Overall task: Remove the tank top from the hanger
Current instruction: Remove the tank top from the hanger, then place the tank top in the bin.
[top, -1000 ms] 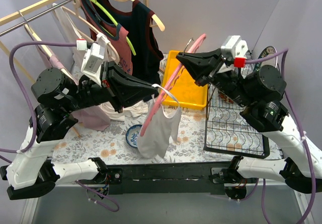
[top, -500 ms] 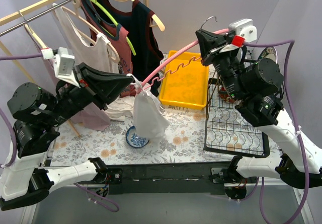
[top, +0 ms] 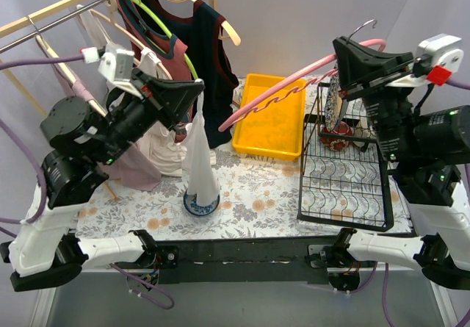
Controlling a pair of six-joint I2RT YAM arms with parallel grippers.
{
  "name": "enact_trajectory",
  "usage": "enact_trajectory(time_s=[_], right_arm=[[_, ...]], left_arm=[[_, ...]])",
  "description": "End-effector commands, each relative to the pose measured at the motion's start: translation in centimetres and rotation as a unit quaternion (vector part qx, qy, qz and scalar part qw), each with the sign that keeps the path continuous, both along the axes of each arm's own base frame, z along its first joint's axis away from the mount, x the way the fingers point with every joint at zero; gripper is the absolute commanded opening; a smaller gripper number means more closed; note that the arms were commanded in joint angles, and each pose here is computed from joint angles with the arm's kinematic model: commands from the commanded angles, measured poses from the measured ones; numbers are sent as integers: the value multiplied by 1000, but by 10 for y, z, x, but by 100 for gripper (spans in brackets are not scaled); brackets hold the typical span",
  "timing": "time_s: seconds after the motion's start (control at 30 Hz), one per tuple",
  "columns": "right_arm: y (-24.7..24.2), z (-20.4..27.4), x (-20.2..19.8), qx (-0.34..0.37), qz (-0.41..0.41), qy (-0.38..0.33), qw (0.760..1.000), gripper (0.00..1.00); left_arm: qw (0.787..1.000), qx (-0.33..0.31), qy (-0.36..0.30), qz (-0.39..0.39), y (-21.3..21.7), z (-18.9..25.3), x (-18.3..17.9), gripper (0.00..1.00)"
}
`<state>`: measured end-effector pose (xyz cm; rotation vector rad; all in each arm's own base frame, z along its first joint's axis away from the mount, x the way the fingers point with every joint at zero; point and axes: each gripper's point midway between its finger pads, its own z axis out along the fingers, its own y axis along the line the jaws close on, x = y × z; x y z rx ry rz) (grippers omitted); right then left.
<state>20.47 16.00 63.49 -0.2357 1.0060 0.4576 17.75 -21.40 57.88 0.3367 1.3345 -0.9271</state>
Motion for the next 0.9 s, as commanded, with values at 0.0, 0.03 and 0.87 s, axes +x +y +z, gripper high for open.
enact_trajectory(time_s=[0.0,0.03,0.87], right_arm=[[-18,35,-8,35,-8,-10,999,1],[-13,38,-12,26,10,-21,999,1],[-4,33,-145,-45,243,-265,932,1]], left_arm=[[999,-18,-24,-12,-19,21,9,0],[999,-19,-25,-17,-27,21,12,0],[980,-122,-56,144,-127,41,178,0]])
